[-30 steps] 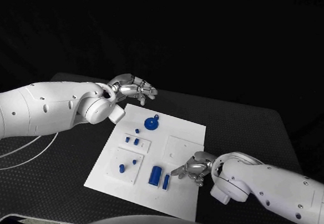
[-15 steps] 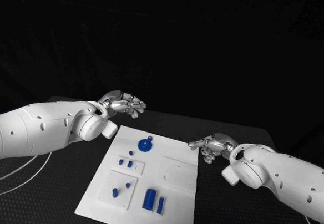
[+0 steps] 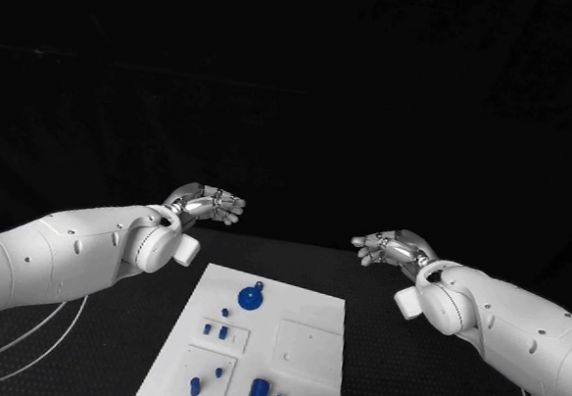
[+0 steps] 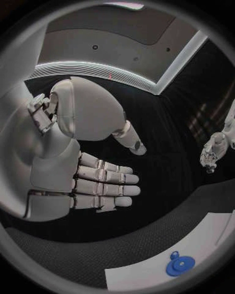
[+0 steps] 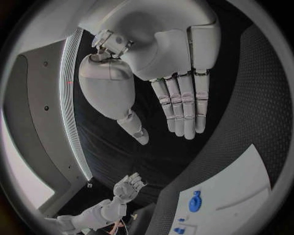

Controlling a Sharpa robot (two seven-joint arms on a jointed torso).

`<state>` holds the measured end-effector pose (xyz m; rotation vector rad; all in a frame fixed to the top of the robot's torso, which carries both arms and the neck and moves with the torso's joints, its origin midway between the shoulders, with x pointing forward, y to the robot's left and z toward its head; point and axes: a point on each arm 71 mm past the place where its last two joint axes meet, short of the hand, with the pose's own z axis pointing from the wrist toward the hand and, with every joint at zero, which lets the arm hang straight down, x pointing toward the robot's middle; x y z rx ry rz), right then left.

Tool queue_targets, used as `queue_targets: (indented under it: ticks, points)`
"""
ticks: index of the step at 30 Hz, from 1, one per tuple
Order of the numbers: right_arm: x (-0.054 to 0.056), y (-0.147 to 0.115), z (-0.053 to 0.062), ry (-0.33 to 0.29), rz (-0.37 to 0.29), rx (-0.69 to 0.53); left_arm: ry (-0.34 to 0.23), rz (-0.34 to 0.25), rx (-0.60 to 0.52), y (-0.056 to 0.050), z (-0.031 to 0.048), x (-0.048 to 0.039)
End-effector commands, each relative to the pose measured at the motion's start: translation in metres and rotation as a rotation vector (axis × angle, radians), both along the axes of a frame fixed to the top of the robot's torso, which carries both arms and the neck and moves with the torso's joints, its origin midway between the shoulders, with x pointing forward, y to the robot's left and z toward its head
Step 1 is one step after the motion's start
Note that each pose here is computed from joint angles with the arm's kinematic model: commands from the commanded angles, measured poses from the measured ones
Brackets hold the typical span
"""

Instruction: Assemble the parts on the task board

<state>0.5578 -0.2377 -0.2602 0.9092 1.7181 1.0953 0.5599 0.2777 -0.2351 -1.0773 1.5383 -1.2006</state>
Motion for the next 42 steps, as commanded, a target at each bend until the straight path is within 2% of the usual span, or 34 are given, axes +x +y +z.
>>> queue_targets:
  ticks: [1,3,8,9,11,15,18,22,27,32,37,42]
  points:
    - [0.004,0.000,0.007,-0.046,0.007,0.099,-0.015,0.021,-0.109,0.004,0.0038,0.0026]
    - [0.006,-0.003,0.009,-0.056,-0.005,0.108,-0.013,0.035,-0.126,0.007,0.0037,0.0043]
    - [0.008,-0.007,0.012,-0.066,-0.016,0.114,-0.013,0.028,-0.135,0.007,0.0038,0.0047]
    - [0.008,-0.010,0.008,-0.042,-0.037,0.067,-0.002,0.038,-0.075,0.009,0.0020,0.0043]
    - [0.007,-0.010,0.009,-0.044,-0.038,0.070,-0.003,0.039,-0.076,0.008,0.0017,0.0038]
    - [0.005,-0.007,0.010,-0.056,-0.047,0.086,-0.008,0.046,-0.081,0.003,0.0004,0.0004]
    - [-0.001,-0.002,0.011,-0.076,-0.065,0.115,-0.018,0.060,-0.090,-0.005,-0.0017,-0.0063]
    - [-0.012,0.007,0.015,-0.106,-0.099,0.164,-0.035,0.084,-0.104,-0.020,-0.0040,-0.0188]
    - [-0.037,0.022,0.022,-0.148,-0.169,0.244,-0.068,0.130,-0.128,-0.046,-0.0036,-0.0452]
    - [-0.066,0.035,0.029,-0.170,-0.243,0.303,-0.099,0.175,-0.144,-0.069,0.0022,-0.0729]
    - [-0.085,0.042,0.033,-0.174,-0.289,0.328,-0.118,0.201,-0.151,-0.080,0.0078,-0.0899]
    - [-0.095,0.045,0.036,-0.174,-0.313,0.338,-0.126,0.213,-0.154,-0.085,0.0108,-0.0980]
